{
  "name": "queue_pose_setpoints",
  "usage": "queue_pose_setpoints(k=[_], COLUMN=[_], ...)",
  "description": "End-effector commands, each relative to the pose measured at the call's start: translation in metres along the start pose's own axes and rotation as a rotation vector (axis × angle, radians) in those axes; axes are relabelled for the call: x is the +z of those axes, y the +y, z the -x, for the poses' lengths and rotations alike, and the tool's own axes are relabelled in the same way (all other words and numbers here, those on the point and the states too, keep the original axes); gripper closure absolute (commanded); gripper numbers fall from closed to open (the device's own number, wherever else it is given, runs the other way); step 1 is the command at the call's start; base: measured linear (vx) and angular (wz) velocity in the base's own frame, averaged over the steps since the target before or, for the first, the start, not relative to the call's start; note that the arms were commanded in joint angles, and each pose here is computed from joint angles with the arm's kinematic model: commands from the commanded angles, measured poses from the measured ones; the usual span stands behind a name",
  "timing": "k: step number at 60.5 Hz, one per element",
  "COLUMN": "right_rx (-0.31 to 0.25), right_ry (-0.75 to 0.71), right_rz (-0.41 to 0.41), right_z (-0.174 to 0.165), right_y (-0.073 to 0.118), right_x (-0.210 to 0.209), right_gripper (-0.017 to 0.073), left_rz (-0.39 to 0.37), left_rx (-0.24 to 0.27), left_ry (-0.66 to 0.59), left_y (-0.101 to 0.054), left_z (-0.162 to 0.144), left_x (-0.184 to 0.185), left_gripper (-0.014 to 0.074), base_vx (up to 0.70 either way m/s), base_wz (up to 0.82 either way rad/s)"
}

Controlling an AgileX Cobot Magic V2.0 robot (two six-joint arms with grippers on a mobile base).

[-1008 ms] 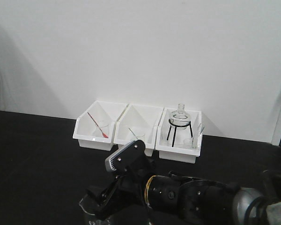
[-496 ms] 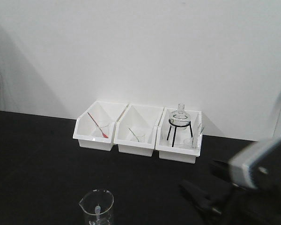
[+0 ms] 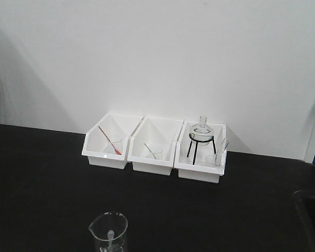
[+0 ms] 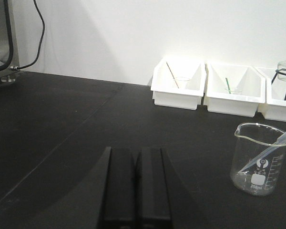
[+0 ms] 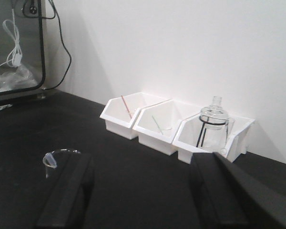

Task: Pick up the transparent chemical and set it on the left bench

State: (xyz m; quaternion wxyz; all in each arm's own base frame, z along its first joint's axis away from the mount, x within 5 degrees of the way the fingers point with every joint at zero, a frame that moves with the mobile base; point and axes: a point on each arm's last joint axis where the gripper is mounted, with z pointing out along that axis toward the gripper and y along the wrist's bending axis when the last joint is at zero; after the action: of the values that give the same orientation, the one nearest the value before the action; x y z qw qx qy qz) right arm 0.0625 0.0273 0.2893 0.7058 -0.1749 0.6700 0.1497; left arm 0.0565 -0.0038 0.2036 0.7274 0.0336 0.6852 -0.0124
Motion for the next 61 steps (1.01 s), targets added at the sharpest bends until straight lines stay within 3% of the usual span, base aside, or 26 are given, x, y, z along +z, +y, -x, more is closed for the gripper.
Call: queue_pose_setpoints(k=[1,17,23,30,33,34,38,49,61], right_rx=[0.0,-0.01,-0.01,0.029,0.038,-0.038,-0.085,-0.041,-0.056], right_ry=[-0.071,-0.117,-0.103,-0.039,-0.013,-0.009,-0.035,-0.116,-0.039], right_rz=[-0.001,-0.02,-0.035,-0.124,-0.183,-0.236,-0.277,-0.365,-0.378], right_z=[0.006,0.007,0.006,0.0,-0.003,-0.01,-0.023,-0.08,-0.085], right_y=[-0.001,-0.004,-0.006,-0.01,-0.012,-0.011,-0.01,-0.012,-0.013], right_x=[-0.01,-0.02,-0.019,-0.02,-0.023,-0.025,-0.025,-0.019,-0.019], right_gripper=[0.0088,0.0277,0.0407,0.0575,0.0571,0.057,0.057,0.0566,0.0566], left_rz=[0.002,0.002,0.002,0.002,0.002,0.002,0.002,0.002,0.002], left_rx=[-0.009,-0.009,-0.009,-0.009,-0.009,-0.009,-0.009,-0.009,-0.009], left_ry=[-0.081,-0.081,-0.081,-0.081,-0.081,-0.081,-0.081,-0.081,-0.081], left_y=[0.0,0.0,0.0,0.0,0.0,0.0,0.0,0.0,0.0], left_z=[0.003,0.003,0.003,0.003,0.003,0.003,0.003,0.003,0.003], left_x=[-0.001,-0.001,-0.001,-0.001,-0.001,-0.001,-0.001,-0.001,-0.001], left_gripper=[0.0597,0.0597,0.0597,0.0597,0.0597,0.0597,0.0597,0.0597,0.0597], base_vx=[0.0,0.0,0.0,0.0,0.0,0.0,0.0,0.0,0.0], base_wz=[0.0,0.0,0.0,0.0,0.0,0.0,0.0,0.0,0.0])
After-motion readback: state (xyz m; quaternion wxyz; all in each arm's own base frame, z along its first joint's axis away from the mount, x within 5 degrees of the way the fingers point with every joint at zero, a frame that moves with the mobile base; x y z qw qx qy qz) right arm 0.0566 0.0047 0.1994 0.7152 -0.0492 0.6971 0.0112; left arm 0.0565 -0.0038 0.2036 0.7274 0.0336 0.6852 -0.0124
